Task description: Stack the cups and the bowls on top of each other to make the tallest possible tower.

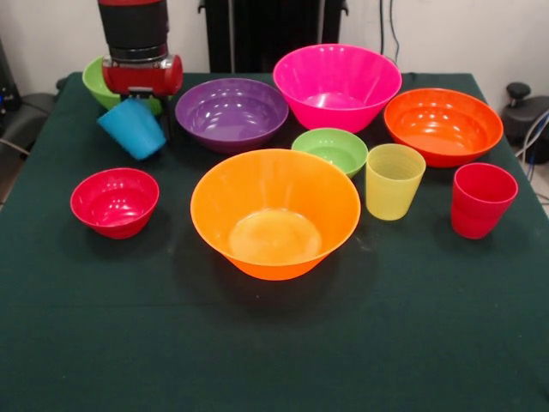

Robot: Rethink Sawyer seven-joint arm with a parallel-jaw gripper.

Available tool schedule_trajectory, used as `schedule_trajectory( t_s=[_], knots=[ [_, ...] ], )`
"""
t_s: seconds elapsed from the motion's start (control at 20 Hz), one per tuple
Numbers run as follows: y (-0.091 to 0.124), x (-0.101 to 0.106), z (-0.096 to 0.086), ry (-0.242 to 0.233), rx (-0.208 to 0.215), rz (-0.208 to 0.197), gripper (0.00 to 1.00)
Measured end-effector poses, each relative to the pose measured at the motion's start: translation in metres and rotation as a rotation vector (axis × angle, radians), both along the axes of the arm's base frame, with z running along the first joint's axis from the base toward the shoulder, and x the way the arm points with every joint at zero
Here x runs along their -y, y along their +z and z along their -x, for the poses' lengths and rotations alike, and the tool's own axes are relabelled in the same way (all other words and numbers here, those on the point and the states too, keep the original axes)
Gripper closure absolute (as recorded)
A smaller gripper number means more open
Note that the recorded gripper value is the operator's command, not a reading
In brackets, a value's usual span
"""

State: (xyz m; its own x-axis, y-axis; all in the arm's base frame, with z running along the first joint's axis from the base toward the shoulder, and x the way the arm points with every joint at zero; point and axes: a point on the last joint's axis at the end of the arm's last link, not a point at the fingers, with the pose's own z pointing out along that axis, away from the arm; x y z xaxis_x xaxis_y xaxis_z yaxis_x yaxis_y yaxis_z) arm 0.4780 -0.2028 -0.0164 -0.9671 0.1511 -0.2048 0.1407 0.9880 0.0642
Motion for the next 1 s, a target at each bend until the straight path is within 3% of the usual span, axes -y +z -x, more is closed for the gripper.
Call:
schedule_trajectory(
  t_s=[0.45,1.0],
  knots=[
    [0.0,-0.002,-0.003,0.005,0.004,0.0,0.0],
    [0.0,-0.02,-0.009,0.043,0.001,0.001,0.0]
  ],
)
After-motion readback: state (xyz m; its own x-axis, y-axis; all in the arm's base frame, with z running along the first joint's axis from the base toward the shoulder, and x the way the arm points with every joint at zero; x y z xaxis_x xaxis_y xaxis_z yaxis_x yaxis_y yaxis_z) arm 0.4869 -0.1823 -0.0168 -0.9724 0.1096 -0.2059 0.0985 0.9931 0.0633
